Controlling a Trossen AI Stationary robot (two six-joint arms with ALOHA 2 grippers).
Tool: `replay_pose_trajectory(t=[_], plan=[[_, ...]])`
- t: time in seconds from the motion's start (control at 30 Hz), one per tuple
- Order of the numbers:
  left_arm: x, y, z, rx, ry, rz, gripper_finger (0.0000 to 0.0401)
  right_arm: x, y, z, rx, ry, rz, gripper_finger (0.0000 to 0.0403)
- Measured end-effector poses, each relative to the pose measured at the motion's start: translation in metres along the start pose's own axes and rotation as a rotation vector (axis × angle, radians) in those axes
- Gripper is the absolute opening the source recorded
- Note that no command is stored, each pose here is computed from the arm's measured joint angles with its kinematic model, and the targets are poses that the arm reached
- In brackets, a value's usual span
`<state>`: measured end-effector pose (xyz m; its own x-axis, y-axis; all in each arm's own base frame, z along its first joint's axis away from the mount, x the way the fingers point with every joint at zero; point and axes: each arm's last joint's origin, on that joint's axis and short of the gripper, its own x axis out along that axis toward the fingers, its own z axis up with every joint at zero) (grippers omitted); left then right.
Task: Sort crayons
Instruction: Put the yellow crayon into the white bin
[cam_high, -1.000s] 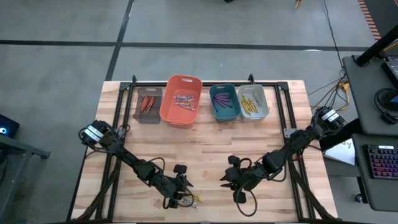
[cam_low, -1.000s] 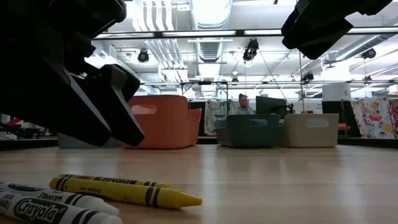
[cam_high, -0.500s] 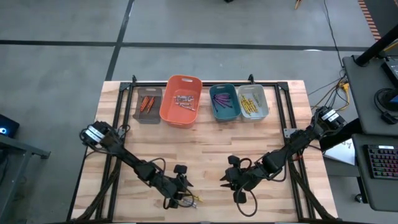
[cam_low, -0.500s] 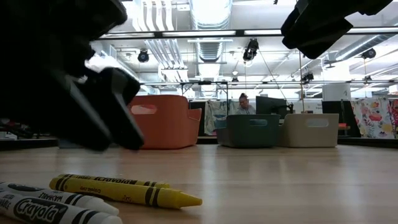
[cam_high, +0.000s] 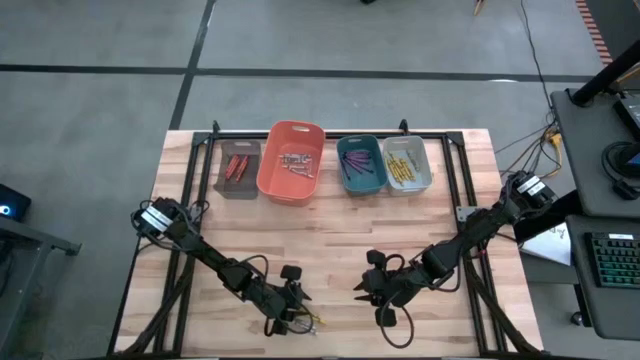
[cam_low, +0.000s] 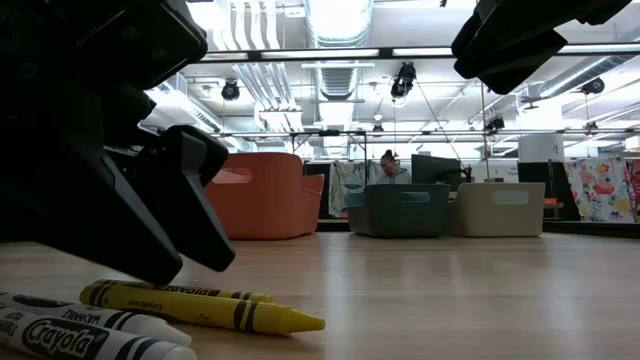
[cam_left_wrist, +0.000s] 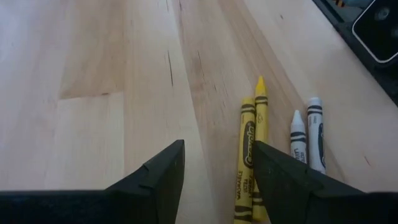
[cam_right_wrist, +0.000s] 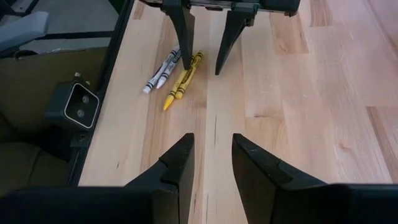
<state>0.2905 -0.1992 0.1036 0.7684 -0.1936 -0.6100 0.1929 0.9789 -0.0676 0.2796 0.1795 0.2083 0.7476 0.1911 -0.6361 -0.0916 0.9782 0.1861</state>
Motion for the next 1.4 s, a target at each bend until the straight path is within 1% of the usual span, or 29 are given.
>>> replay_pose_trajectory(t=[0.43, 0.6, 0.7, 1.07, 1.2, 1.4], plan=[[-0.0001, 0.0022, -0.0028, 0.001, 0.005, 0.015, 0.0169, 0.0000, 0.0000, 0.0000, 0.000, 0.000, 0.000, 0.0098], [-0.0005, 0.0046, -0.0048, 0.004, 0.000, 0.057, 0.0169, 0.0000, 0.0000, 0.0000, 0.000, 0.000, 0.000, 0.0098], [-0.0006, 0.0053, -0.0064, 0.021, 0.010, 0.063, 0.0169, 0.0000, 0.0000, 0.0000, 0.000, 0.000, 0.000, 0.0098], [-0.0060, 0.0051, 0.0017, 0.048, -0.022, 0.060, 0.0169, 0.0000, 0.0000, 0.0000, 0.000, 0.000, -0.001, 0.0098], [-0.0075, 0.0037, 0.0029, 0.040, -0.027, 0.053, 0.0169, 0.0000, 0.0000, 0.0000, -0.006, 0.000, 0.000, 0.0098], [-0.0049, 0.0023, -0.0021, -0.027, 0.012, 0.003, 0.0169, 0.0000, 0.0000, 0.0000, -0.007, 0.000, 0.000, 0.0098]])
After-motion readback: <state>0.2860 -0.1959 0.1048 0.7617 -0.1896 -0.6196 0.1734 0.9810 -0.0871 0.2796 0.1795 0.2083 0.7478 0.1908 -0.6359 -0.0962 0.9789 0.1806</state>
